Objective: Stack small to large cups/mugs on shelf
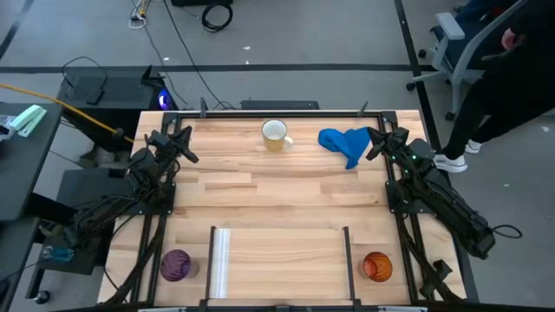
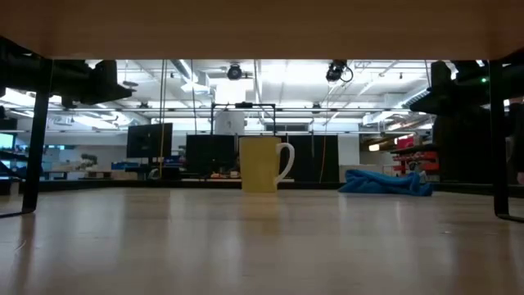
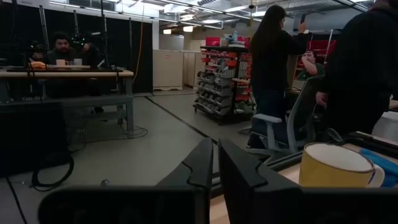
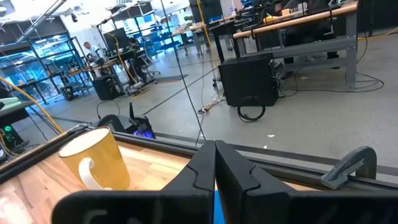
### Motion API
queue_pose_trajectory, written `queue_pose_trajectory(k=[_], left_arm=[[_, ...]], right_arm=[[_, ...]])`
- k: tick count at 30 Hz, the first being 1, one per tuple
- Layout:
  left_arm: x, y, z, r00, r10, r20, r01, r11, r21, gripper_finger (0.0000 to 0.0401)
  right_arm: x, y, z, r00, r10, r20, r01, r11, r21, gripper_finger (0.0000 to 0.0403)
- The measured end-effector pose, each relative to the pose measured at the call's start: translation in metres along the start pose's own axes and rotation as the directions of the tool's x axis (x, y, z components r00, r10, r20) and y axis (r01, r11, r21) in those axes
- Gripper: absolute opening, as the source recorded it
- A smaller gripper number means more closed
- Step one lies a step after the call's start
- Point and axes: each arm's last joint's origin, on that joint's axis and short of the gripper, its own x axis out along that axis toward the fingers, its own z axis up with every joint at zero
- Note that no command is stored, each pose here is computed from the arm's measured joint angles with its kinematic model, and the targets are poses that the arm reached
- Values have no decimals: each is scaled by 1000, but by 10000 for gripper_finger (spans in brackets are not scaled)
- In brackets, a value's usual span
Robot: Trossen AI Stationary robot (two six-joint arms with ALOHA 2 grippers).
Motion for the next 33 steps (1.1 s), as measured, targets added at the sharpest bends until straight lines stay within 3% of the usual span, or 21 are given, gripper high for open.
queue_pose_trajectory(k=[33], left_arm=[[0, 0, 0, 1000, 0, 0, 0, 1000, 0, 25]], right_arm=[[0, 0, 0, 1000, 0, 0, 0, 1000, 0, 16]])
